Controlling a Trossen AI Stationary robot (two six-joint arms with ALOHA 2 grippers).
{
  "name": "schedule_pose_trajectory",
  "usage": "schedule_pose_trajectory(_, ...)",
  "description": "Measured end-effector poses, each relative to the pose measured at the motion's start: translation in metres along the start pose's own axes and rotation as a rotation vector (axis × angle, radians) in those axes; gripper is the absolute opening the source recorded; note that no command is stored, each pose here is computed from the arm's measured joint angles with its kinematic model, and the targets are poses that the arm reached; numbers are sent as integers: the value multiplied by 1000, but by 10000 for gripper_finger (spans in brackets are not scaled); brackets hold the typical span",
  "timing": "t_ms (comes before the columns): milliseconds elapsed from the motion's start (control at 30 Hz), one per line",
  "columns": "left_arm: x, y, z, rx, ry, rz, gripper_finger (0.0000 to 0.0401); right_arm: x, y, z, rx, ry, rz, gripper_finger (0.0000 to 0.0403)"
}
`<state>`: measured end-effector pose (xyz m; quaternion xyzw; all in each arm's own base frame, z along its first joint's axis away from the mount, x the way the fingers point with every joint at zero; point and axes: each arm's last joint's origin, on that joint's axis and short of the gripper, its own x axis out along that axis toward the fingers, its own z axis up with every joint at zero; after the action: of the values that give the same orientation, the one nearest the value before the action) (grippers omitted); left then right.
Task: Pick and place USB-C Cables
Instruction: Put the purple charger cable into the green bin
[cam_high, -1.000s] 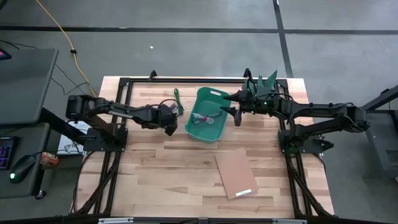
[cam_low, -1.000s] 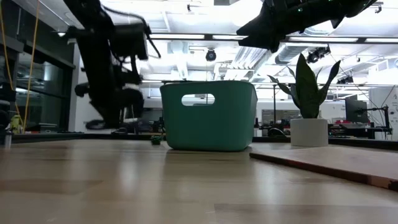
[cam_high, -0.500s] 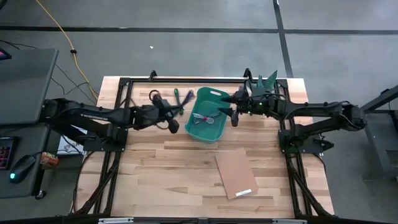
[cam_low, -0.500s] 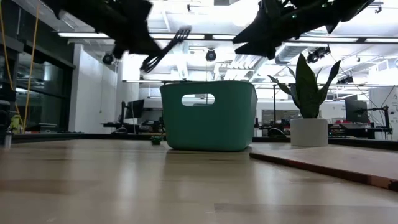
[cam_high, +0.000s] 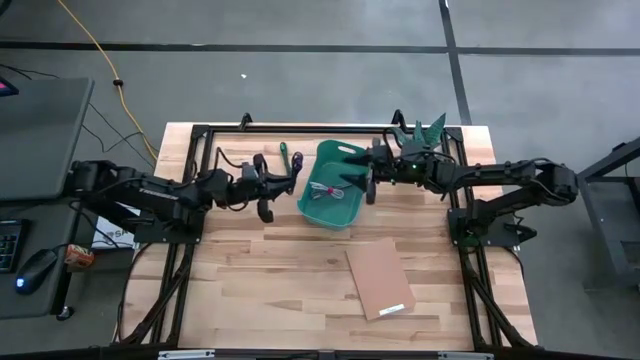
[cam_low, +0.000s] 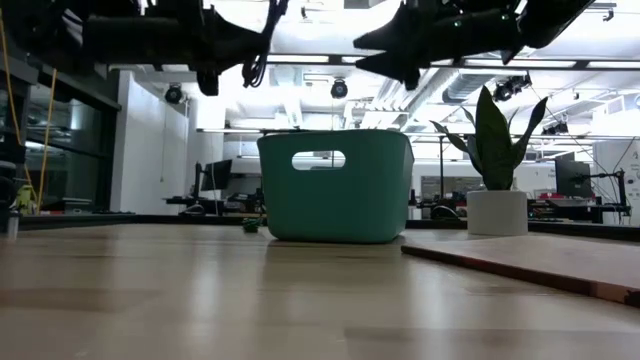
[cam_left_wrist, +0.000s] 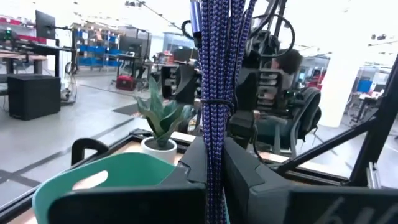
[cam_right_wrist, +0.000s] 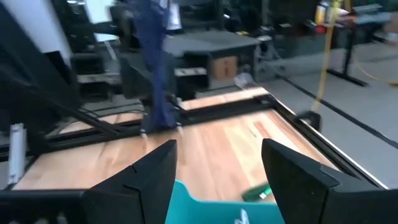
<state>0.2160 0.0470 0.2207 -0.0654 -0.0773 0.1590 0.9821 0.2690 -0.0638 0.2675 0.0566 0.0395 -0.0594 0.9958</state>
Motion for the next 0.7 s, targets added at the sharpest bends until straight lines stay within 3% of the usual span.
schedule_pose_trajectory(267, 4, -1, 1, -43, -3, -8, 1, 4, 4, -1, -5, -18, 82, 227)
schedule_pose_trajectory(433, 23, -5, 0, -52, 28, -56, 1, 21, 13, -6, -35, -124, 163, 227)
schedule_pose_trajectory(700, 55, -10, -16, -66, 83, -54, 0, 35, 16, -14, -24, -217, 190, 227)
